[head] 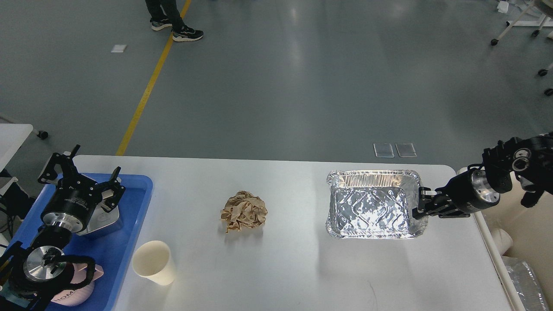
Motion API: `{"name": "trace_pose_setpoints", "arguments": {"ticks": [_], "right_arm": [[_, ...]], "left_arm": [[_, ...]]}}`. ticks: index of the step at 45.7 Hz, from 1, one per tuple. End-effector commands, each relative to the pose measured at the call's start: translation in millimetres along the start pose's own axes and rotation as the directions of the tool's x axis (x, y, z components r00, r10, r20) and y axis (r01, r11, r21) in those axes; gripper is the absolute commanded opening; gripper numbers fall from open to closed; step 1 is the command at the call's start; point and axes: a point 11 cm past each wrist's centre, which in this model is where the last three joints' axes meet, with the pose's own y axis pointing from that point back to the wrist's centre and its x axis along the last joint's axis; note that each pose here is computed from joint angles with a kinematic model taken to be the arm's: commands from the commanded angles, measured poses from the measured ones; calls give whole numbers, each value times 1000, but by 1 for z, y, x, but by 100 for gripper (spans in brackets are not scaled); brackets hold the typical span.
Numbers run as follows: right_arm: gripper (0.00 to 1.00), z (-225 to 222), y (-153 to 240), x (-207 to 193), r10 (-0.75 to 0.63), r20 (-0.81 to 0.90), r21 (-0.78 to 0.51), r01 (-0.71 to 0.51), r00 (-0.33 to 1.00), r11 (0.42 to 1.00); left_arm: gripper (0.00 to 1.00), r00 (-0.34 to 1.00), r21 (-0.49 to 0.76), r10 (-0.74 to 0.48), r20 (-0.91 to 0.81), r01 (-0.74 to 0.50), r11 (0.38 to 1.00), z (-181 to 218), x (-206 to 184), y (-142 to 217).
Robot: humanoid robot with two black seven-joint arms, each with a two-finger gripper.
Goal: Tidy desktop
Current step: 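Carry the foil tray toward the table center and raise it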
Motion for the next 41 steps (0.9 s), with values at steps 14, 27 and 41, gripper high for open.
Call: {"name": "trace_pose_setpoints", "arguments": {"ticks": [14, 27, 41], "right_arm": [[0, -64, -10, 20, -20, -76, 2, 20, 997, 1000], [0, -105, -17, 30, -36, -92, 15, 38, 995, 999], [0, -105, -9, 29, -81, -72, -43, 78, 994, 996]], "left_arm": [[97, 1000, 2, 4, 0, -4, 1000, -1, 2, 1], [97, 1000, 3, 15, 3, -15, 1000, -2, 6, 4], [97, 1000, -66, 14, 16, -12, 998, 11, 6, 3]]}}
